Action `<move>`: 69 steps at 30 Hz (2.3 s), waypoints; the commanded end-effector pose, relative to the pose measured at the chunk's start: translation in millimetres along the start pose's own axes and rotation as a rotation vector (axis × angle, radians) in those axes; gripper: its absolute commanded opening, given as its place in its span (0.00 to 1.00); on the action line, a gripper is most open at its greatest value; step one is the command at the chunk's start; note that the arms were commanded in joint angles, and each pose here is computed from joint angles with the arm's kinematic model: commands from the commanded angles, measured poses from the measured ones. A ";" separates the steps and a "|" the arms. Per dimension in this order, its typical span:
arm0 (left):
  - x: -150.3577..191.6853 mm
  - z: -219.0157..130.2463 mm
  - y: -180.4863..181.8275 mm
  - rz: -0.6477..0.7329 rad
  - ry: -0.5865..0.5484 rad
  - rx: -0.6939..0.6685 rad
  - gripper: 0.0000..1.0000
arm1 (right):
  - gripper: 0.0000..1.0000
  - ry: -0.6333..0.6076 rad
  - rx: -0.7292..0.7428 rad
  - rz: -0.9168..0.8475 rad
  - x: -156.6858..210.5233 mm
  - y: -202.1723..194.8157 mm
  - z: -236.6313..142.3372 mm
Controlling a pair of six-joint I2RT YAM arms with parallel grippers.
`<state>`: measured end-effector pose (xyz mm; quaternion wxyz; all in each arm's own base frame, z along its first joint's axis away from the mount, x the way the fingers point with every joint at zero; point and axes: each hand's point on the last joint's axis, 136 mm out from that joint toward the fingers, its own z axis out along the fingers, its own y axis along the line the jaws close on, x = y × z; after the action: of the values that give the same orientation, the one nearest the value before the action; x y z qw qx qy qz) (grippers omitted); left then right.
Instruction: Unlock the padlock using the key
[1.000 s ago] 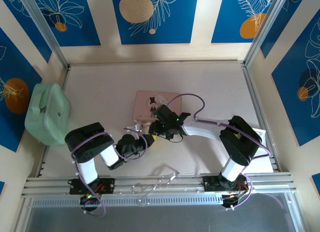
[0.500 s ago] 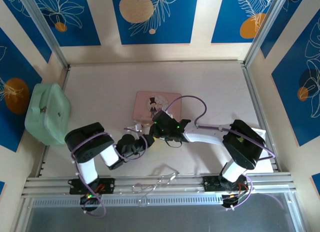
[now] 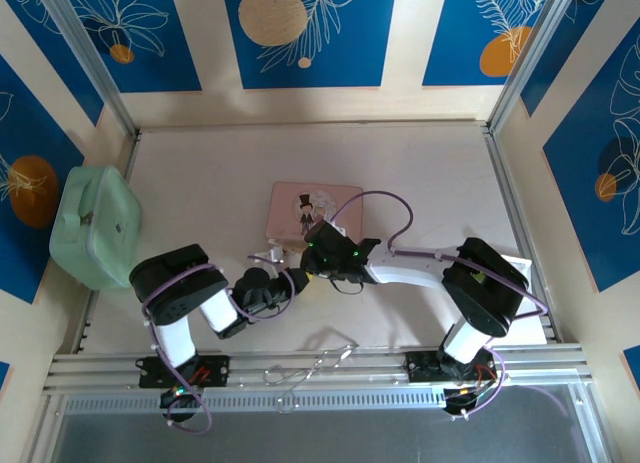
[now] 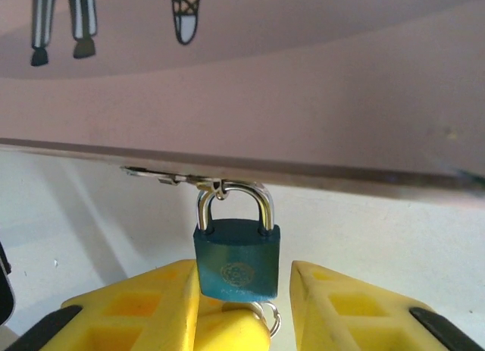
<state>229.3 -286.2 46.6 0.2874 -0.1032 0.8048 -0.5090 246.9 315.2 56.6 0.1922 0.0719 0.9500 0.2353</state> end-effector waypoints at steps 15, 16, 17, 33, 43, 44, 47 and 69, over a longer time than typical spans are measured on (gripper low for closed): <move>-8.3 -3.3 -14.3 -0.013 -0.031 0.056 0.00 | 0.09 0.004 0.081 -0.015 -2.3 -10.3 2.7; -8.5 -3.4 -13.9 -0.012 -0.031 0.055 0.00 | 0.07 0.011 0.090 -0.018 -1.7 -11.2 2.7; -7.8 -3.9 -12.9 -0.014 -0.029 0.052 0.08 | 0.05 0.020 0.096 -0.018 -0.7 -11.1 2.4; -10.9 -14.4 -13.0 0.034 -0.048 0.042 0.46 | 0.20 0.103 0.145 -0.045 5.3 -5.3 -2.4; -19.4 -53.3 29.0 -0.011 -0.135 -0.154 0.42 | 0.49 0.002 0.212 -0.088 -11.1 -7.0 3.5; -21.2 -59.6 36.2 -0.018 -0.145 -0.204 0.42 | 0.50 -0.017 0.229 -0.097 -13.1 -6.0 3.3; -29.6 -85.8 52.0 0.001 -0.175 -0.409 0.42 | 0.51 -0.071 0.319 -0.133 -21.3 -6.2 0.8; -36.7 -115.4 46.3 0.098 -0.191 -0.477 0.36 | 0.49 -0.085 0.543 -0.169 -37.5 -5.8 24.2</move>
<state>193.8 -145.6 41.4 0.3456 -0.1963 0.8811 -0.2562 287.9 316.9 46.6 0.2224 0.0506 0.9733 -0.0260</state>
